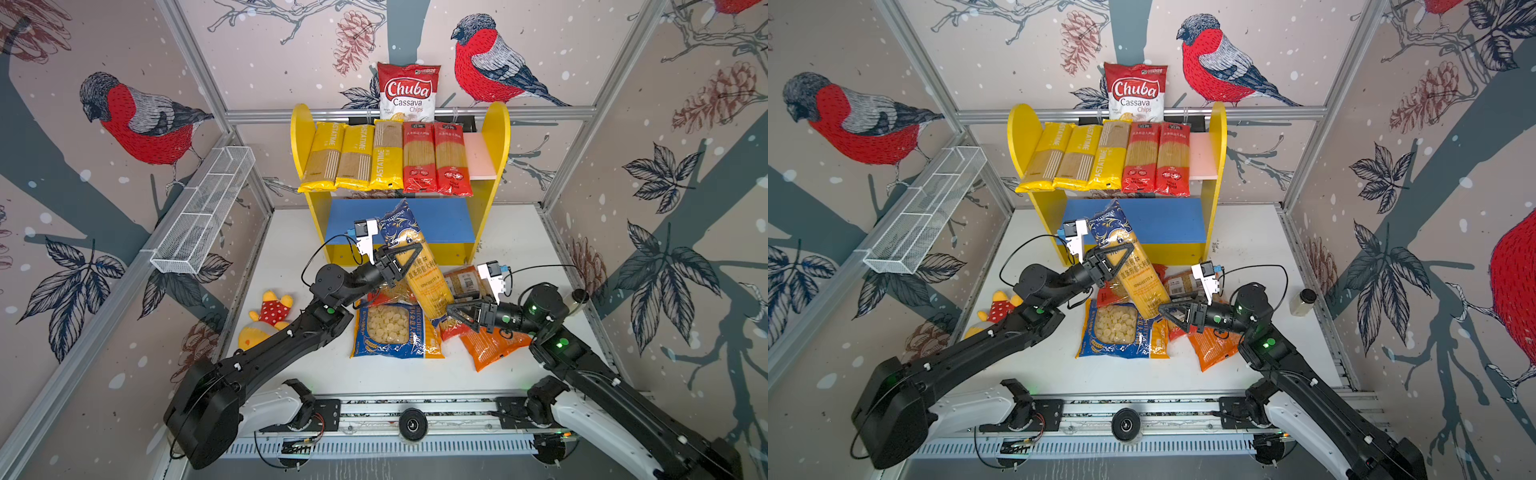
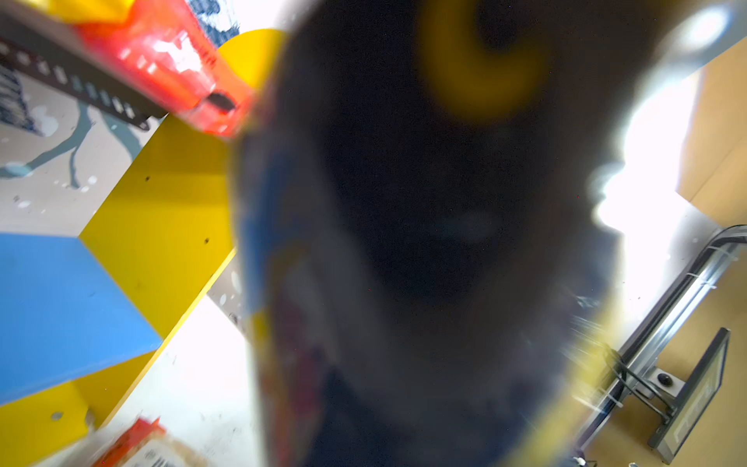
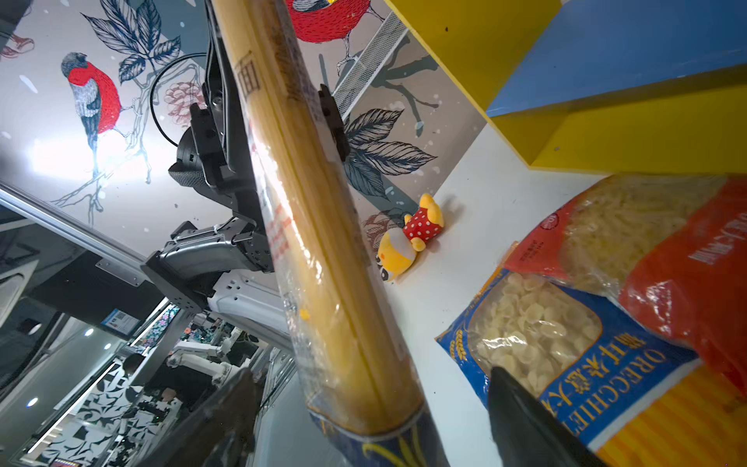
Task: Arrange pasta packages on shelves
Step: Pick up the pasta bag from the middle-right of the table.
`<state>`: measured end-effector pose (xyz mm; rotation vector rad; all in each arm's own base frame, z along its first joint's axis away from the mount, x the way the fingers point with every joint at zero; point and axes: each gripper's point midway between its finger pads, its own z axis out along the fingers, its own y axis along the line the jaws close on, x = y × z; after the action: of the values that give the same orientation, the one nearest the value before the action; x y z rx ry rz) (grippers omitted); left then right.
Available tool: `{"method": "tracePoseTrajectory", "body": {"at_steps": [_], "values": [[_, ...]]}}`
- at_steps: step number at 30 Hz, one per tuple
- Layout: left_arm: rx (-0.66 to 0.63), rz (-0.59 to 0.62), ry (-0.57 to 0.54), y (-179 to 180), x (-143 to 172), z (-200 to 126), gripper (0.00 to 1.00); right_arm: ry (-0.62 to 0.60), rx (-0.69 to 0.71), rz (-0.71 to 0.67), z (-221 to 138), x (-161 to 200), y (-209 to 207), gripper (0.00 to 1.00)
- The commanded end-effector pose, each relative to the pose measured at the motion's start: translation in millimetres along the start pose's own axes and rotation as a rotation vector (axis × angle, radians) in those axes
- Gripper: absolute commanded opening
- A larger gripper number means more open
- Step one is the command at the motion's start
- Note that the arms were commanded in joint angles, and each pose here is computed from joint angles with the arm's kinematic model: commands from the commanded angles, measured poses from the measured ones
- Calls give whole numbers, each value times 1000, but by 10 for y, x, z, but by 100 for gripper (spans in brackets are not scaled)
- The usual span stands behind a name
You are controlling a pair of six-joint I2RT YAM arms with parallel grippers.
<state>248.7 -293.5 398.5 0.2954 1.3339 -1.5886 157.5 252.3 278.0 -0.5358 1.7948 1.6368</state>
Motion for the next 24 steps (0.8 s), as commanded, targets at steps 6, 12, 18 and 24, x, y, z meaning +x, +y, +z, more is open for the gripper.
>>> {"method": "tracePoseTrajectory", "body": {"at_steps": [6, 12, 18, 24], "values": [[119, 4, -92, -275, -271, 68, 17, -31, -122, -57, 113, -230, 365, 61], [109, 7, -109, -257, -312, 91, 18, -60, -191, -17, 123, -293, 470, 42], [103, 16, -106, -247, -324, 124, 26, -81, -202, -39, 111, -385, 552, 32], [93, 35, -106, -273, -379, 151, 50, -127, -188, -81, 103, -551, 630, 7]]}}
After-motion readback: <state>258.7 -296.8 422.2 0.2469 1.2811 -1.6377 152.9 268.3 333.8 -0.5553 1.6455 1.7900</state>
